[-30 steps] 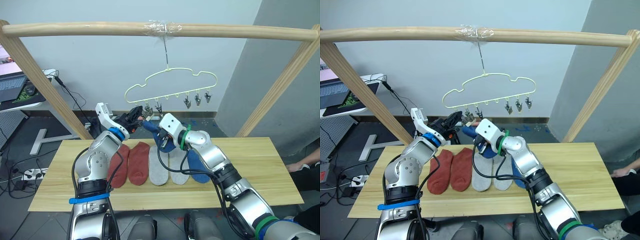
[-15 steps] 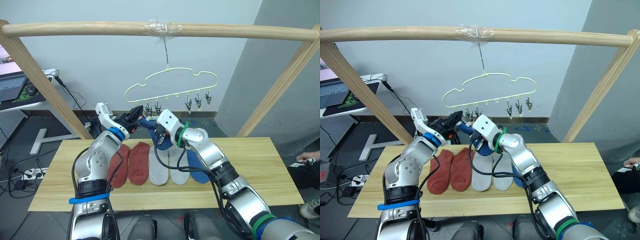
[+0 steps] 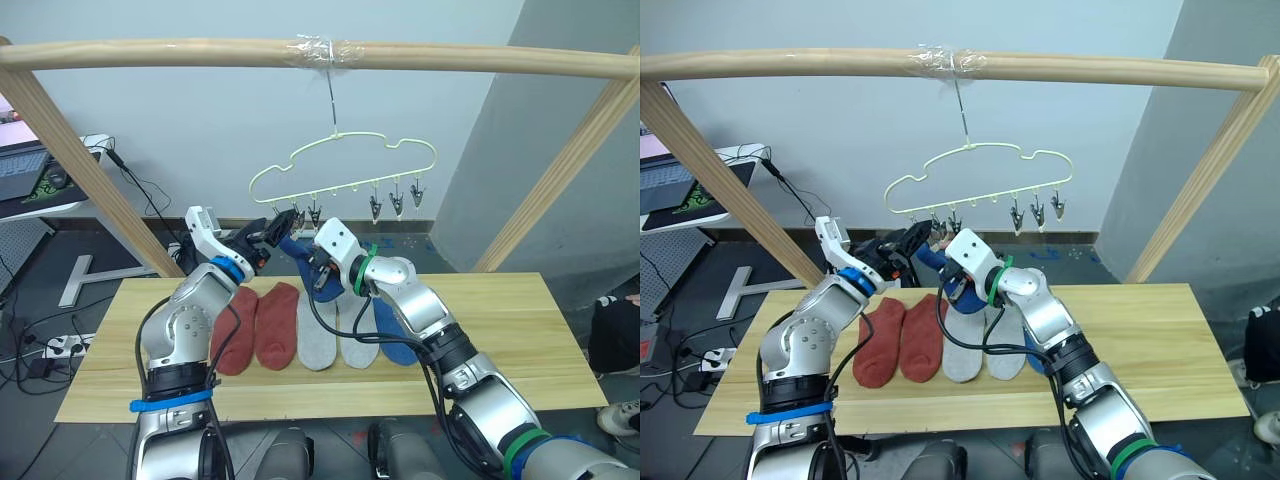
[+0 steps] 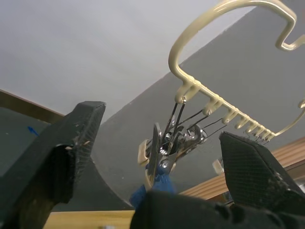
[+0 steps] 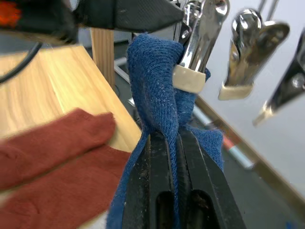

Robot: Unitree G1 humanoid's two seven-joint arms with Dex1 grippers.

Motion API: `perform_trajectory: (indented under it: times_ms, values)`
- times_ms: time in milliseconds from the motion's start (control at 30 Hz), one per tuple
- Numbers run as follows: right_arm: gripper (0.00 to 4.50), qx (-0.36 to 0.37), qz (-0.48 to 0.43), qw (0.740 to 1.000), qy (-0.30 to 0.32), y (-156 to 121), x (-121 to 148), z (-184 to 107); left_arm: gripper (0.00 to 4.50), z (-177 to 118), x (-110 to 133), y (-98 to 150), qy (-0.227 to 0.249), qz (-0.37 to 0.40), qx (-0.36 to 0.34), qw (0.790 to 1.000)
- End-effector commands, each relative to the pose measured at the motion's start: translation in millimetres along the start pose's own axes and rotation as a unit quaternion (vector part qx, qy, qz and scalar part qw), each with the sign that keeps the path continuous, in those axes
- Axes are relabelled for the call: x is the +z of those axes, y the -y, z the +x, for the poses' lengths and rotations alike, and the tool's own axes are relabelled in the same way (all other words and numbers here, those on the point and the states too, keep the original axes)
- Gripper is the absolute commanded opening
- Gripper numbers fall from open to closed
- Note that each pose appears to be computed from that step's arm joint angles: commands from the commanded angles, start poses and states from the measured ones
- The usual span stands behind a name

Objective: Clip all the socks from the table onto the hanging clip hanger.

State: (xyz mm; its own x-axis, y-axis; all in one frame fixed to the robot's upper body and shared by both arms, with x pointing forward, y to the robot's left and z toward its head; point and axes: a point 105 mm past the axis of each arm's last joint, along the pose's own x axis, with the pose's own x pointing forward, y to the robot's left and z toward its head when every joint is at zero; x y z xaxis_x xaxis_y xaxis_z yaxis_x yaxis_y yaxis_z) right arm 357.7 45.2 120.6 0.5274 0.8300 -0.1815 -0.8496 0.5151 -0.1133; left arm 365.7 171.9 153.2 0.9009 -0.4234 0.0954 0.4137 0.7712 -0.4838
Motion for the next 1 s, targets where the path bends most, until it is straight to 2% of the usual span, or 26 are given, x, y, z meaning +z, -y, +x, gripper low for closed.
perform_trajectory:
  times_ms: [33, 100, 433, 633, 700, 900, 1000]
  values:
    - [0.51, 0.025, 0.037, 0.998, 0.036, -8, 21, -2, 4.5, -9, 19, 3, 0.022, 0.017, -0.011, 1.0]
    - [0.95, 0.031, 0.047, 0.998, 0.035, -10, 22, -3, 4.5, -13, 21, 2, 0.021, 0.018, -0.011, 1.0]
    - [4.46, 0.042, 0.061, 0.997, 0.026, -11, 18, -9, 4.5, -27, 19, 12, 0.008, 0.022, -0.032, 0.999]
    - [4.46, 0.042, 0.063, 0.997, 0.022, -10, 14, -12, 4.5, -28, 18, 14, 0.006, 0.035, -0.033, 0.999]
    - [4.46, 0.007, 0.036, 0.999, 0.017, 2, 8, -21, 4.5, -26, 14, 21, 0.005, 0.07, -0.042, 0.997]
    - [4.46, 0.012, 0.018, 0.999, 0.05, 18, 12, -62, 4.5, -17, 7, 45, 0.011, 0.209, -0.074, 0.975]
    - [4.5, -0.002, 0.01, 0.997, 0.078, 30, 21, -82, 3.92, -14, 2, 55, 0.027, 0.215, -0.083, 0.973]
